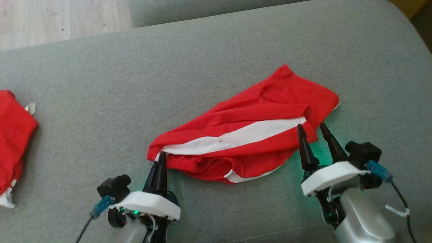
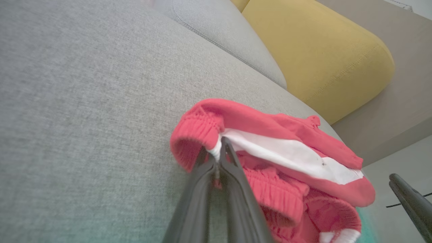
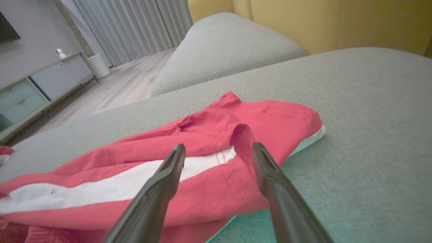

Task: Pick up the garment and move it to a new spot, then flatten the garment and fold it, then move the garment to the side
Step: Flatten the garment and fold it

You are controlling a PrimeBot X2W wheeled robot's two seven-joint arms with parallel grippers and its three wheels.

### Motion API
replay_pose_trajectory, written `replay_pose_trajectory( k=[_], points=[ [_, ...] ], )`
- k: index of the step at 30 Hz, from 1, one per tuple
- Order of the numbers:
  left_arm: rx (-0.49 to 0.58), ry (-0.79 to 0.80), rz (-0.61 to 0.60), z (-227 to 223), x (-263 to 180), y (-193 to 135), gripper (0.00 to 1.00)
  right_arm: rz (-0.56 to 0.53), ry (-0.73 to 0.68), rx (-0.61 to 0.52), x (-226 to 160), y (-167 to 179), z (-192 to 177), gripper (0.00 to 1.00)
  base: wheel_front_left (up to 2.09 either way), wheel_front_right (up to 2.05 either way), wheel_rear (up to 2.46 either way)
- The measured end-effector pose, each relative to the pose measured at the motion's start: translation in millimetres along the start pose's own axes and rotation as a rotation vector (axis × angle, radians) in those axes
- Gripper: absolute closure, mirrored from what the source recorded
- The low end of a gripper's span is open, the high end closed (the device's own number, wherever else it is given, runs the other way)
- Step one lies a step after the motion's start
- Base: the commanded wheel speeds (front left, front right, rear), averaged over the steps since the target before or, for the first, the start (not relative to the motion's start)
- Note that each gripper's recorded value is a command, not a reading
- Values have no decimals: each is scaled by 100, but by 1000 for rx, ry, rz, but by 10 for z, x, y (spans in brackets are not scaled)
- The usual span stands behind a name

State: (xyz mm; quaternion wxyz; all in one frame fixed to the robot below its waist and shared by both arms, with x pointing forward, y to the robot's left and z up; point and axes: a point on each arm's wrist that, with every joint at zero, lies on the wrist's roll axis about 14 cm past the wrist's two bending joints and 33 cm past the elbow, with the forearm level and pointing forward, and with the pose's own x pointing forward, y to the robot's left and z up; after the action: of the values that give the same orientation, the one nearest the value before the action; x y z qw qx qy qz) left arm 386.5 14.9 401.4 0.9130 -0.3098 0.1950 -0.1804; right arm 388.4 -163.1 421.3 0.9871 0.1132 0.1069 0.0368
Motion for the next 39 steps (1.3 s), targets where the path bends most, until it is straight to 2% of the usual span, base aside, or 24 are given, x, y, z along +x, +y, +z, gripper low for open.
replay_pose_trajectory(
  k=[8, 17, 30, 39],
  points=[
    [17, -3, 9, 7, -21, 54, 100, 3, 74, 155, 164, 82, -181, 0, 0, 0, 0],
    [9, 1, 9, -12, -4, 72, 100, 17, 105, 120, 364, -71, -110, 0, 0, 0, 0],
    [15, 2, 7, -8, 18, 81, 100, 90, 206, 132, 298, 111, -372, 0, 0, 0, 0],
    [20, 2, 8, -7, 14, 86, 100, 118, 213, 178, 281, 186, -369, 0, 0, 0, 0]
  ],
)
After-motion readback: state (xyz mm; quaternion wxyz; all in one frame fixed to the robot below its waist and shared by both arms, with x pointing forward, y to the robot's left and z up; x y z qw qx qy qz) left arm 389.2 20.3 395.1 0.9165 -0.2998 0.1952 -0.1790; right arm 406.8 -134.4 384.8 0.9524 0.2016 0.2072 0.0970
